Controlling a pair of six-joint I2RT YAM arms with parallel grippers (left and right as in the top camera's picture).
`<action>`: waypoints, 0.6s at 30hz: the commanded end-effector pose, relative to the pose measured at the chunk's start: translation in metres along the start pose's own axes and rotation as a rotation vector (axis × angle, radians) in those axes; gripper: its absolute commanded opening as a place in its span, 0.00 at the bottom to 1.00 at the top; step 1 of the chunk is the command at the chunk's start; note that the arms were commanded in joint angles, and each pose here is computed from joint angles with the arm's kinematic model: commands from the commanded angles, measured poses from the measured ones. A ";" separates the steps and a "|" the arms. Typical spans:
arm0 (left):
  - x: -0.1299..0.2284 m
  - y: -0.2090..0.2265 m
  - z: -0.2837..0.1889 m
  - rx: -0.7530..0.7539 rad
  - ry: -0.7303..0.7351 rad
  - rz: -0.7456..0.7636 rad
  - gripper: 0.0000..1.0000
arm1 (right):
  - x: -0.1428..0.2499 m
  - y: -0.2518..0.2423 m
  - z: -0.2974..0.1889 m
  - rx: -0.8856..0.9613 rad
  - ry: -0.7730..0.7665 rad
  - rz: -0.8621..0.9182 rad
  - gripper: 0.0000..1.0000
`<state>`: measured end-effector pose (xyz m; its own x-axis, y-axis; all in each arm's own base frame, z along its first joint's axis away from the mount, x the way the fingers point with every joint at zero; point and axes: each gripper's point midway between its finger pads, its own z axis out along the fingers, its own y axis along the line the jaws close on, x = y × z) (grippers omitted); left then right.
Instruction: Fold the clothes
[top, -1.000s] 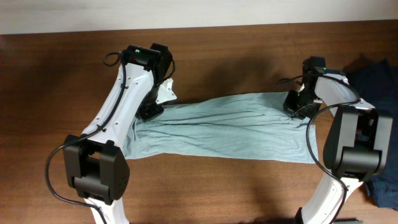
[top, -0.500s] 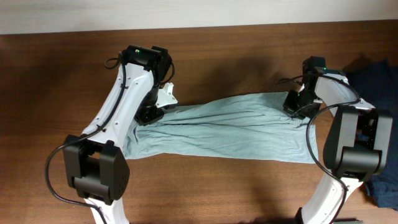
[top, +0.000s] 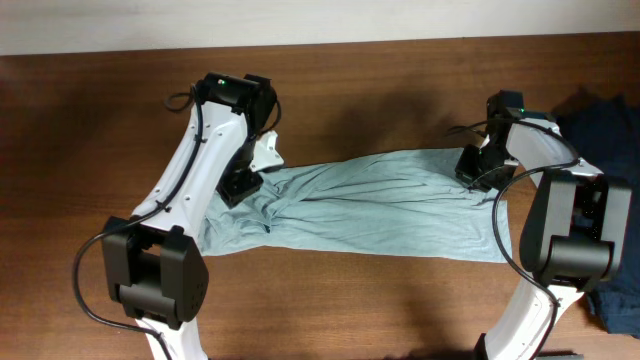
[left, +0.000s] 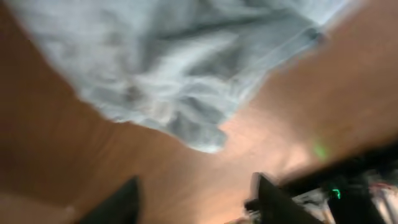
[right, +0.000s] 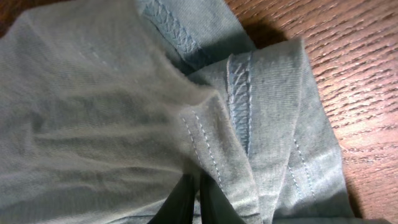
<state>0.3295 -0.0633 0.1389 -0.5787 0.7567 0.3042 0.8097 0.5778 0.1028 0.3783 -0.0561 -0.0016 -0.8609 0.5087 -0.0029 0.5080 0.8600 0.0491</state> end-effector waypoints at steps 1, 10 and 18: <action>0.012 0.050 -0.010 -0.184 -0.031 -0.262 0.83 | 0.012 -0.018 0.022 0.085 0.060 0.014 0.10; 0.008 0.097 0.035 0.305 -0.394 -0.713 0.69 | 0.014 -0.018 0.022 0.087 0.068 0.015 0.10; -0.025 0.101 0.078 0.389 -0.442 -0.713 0.38 | 0.016 -0.019 0.022 0.090 0.075 0.015 0.11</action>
<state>0.4199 0.0242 0.0948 -0.9749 0.1772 -0.1349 0.1929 0.9746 -0.1142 0.3745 -0.0573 -0.0015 -0.8608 0.5088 0.0072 0.5088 0.8602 0.0338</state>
